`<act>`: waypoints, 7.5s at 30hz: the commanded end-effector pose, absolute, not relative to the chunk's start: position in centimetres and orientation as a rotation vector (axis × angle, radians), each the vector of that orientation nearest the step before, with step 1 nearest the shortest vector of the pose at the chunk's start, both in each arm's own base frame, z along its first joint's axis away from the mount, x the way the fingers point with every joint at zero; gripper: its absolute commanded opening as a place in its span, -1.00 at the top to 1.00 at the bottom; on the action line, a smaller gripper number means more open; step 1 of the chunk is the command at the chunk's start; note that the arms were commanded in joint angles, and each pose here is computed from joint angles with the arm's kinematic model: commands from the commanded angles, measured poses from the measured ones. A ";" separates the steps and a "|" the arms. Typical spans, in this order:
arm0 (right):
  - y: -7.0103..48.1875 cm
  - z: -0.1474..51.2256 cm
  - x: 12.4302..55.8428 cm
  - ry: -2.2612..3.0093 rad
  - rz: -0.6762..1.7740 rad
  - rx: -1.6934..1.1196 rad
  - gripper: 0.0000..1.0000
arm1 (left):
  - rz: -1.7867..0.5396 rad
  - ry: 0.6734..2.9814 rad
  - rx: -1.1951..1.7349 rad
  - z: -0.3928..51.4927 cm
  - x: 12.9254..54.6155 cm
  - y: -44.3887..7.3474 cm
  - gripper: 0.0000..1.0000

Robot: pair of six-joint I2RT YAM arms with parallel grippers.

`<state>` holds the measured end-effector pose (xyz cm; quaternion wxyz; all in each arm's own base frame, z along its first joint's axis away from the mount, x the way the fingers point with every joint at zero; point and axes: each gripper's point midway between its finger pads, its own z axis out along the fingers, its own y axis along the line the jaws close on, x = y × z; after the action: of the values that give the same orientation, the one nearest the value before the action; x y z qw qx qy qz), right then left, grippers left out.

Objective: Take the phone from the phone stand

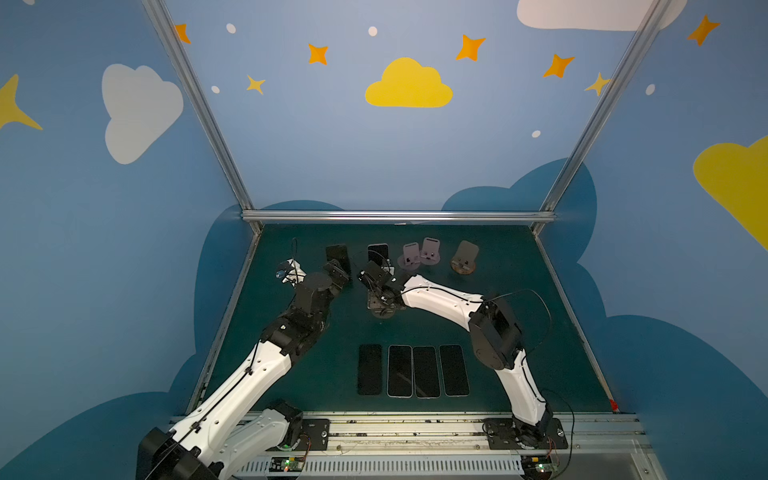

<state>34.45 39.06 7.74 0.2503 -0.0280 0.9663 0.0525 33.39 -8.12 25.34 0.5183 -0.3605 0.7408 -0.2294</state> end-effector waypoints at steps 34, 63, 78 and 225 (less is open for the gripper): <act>25.9 9.7 44.9 2.551 -0.036 -0.143 -0.09 | -0.633 1.873 -0.821 23.9 34.4 -10.0 -1.00; 23.1 25.0 34.6 2.283 0.484 -0.219 -0.72 | -0.301 1.975 -0.517 24.2 36.6 -9.3 -1.00; 18.8 22.8 28.7 2.013 0.613 -0.156 -0.80 | -0.019 2.247 -0.220 20.6 40.3 -10.2 -1.00; 15.5 16.4 29.8 2.118 0.404 0.036 -0.76 | 0.125 2.234 -0.250 12.9 52.6 -6.6 -0.61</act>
<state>29.25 15.08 15.05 0.4605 0.0188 0.8730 0.1598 51.91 -7.27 11.27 0.4084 -0.0935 0.9068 0.0474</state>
